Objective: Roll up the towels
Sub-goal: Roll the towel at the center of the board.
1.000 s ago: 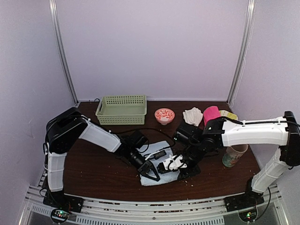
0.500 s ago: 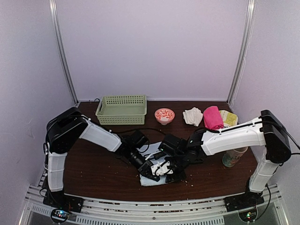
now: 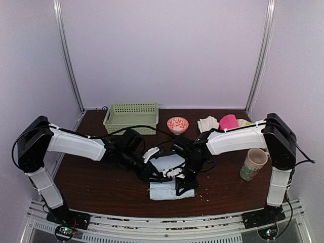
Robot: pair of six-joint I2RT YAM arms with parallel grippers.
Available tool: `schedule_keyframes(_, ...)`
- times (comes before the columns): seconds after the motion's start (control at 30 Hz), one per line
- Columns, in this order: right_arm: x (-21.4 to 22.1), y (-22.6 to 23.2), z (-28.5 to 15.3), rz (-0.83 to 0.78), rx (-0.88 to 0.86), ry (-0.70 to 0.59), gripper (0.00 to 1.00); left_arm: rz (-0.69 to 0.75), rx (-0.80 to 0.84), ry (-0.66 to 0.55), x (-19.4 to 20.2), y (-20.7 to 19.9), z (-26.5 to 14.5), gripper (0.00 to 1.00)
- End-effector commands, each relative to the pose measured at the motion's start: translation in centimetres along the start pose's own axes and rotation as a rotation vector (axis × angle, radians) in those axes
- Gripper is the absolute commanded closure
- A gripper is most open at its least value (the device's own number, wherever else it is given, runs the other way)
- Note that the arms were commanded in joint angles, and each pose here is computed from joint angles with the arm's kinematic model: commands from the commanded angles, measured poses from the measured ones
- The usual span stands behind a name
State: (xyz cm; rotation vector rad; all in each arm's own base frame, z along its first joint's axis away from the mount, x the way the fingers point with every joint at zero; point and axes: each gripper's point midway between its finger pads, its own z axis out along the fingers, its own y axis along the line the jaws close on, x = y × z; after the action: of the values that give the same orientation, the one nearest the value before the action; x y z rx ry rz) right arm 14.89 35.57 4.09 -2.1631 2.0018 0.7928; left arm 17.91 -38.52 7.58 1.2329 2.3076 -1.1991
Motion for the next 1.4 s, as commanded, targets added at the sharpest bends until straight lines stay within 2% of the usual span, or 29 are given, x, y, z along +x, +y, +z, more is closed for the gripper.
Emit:
schedule_keyframes(0.0,1.3,0.7,0.4,0.186,-0.211,0.000,1.00,0.048,-0.261,-0.177,-2.0,2.7,-3.4,0.60)
schedule_keyframes(0.13,1.8,-1.3,0.8,0.306,-0.272,0.021,1.00,0.204,-0.375,-0.327,-3.2,0.5,-6.5,0.59)
schedule_keyframes(0.23,2.3,-2.5,1.4,0.384,-0.321,0.035,1.00,0.364,-0.450,-0.352,-3.3,-2.0,-6.8,0.55)
schedule_keyframes(0.4,3.0,-3.4,2.1,0.439,-0.368,0.052,1.00,0.615,-0.488,-0.165,-1.8,-4.7,-2.5,0.54)
schedule_keyframes(0.5,3.3,-3.5,2.3,0.451,-0.375,0.055,1.00,0.734,-0.599,0.031,0.1,-3.5,0.4,0.54)
schedule_keyframes(0.57,3.3,-3.4,2.4,0.453,-0.382,0.057,1.00,0.783,-0.638,0.103,1.0,-2.8,1.6,0.51)
schedule_keyframes(0.63,3.3,-3.3,2.3,0.450,-0.386,0.056,1.00,0.802,-0.660,0.109,1.0,-2.6,2.1,0.43)
schedule_keyframes(0.87,3.2,-3.0,2.2,0.449,-0.402,0.047,1.00,0.845,-0.712,0.144,1.0,-1.5,3.7,0.44)
schedule_keyframes(1.13,3.2,-2.7,2.2,0.444,-0.423,0.043,1.00,0.884,-0.620,0.149,2.0,-2.7,5.2,0.57)
schedule_keyframes(1.37,2.9,-2.7,1.9,0.438,-0.424,0.038,0.99,0.885,-0.605,0.182,2.6,-2.3,6.3,0.68)
